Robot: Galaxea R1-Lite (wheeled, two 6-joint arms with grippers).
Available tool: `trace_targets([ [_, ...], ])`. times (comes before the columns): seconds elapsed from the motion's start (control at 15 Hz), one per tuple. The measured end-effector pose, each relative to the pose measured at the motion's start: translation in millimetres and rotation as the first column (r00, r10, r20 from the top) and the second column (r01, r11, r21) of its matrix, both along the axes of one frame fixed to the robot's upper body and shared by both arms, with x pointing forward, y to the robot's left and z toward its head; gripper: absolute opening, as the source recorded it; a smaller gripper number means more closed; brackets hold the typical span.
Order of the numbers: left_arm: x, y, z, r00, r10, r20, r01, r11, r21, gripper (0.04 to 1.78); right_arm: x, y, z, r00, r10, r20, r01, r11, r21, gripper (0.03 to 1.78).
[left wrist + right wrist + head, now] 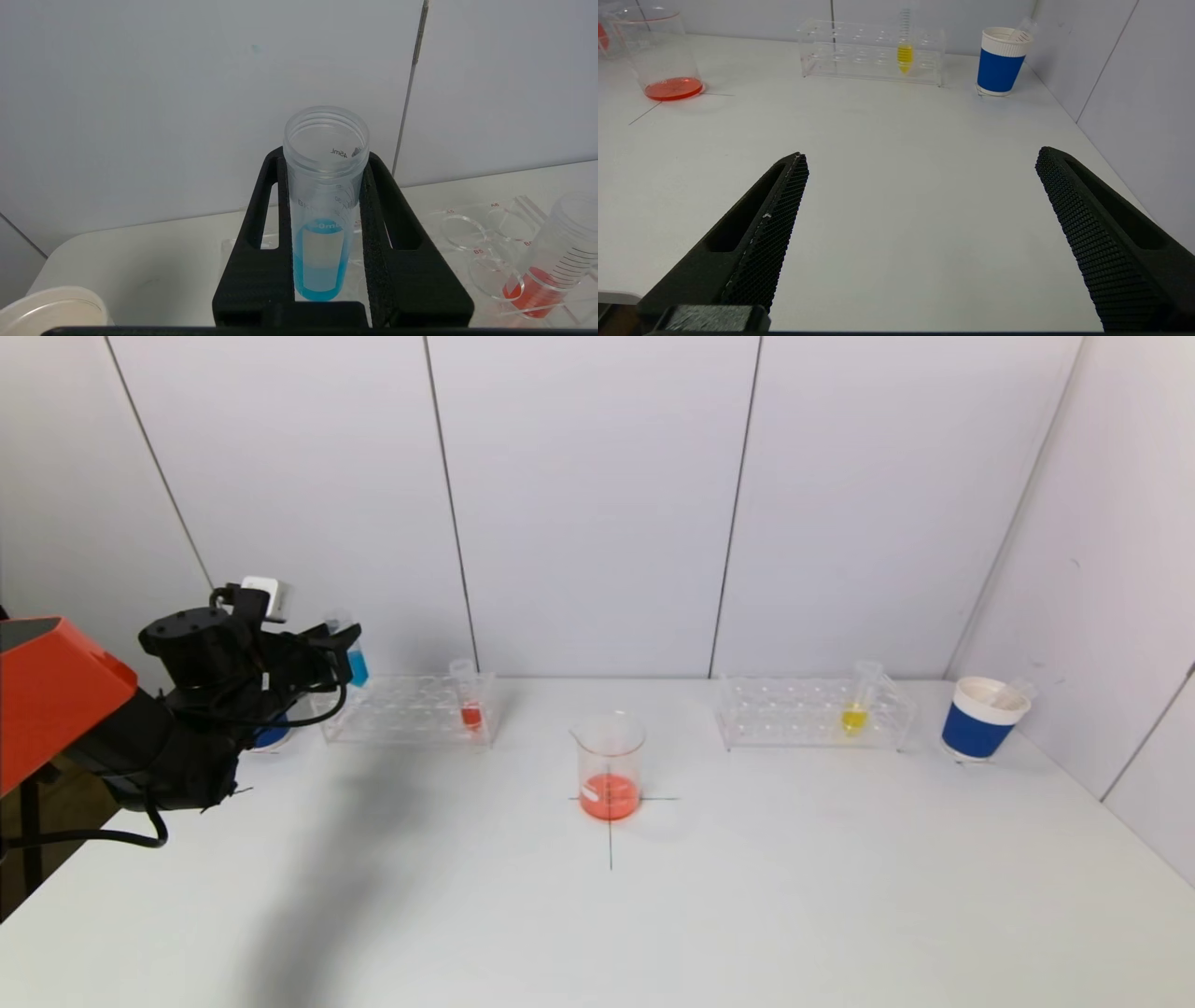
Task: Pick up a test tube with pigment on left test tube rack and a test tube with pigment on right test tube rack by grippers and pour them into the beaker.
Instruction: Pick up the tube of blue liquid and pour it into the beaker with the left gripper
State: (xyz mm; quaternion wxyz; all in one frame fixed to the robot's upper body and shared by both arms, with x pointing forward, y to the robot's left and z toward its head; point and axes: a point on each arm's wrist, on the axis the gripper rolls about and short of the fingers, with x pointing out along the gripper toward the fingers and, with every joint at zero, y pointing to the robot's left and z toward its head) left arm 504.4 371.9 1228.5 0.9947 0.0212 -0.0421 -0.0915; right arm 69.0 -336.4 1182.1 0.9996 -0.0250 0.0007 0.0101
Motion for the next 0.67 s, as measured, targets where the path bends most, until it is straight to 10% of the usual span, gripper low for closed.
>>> trace_targets([
  [0.67, -10, -11, 60, 0.999, -0.025, 0.029, 0.025, 1.000, 0.007, 0.43, 0, 0, 0, 1.000, 0.000, 0.000, 0.000, 1.000, 0.000, 1.77],
])
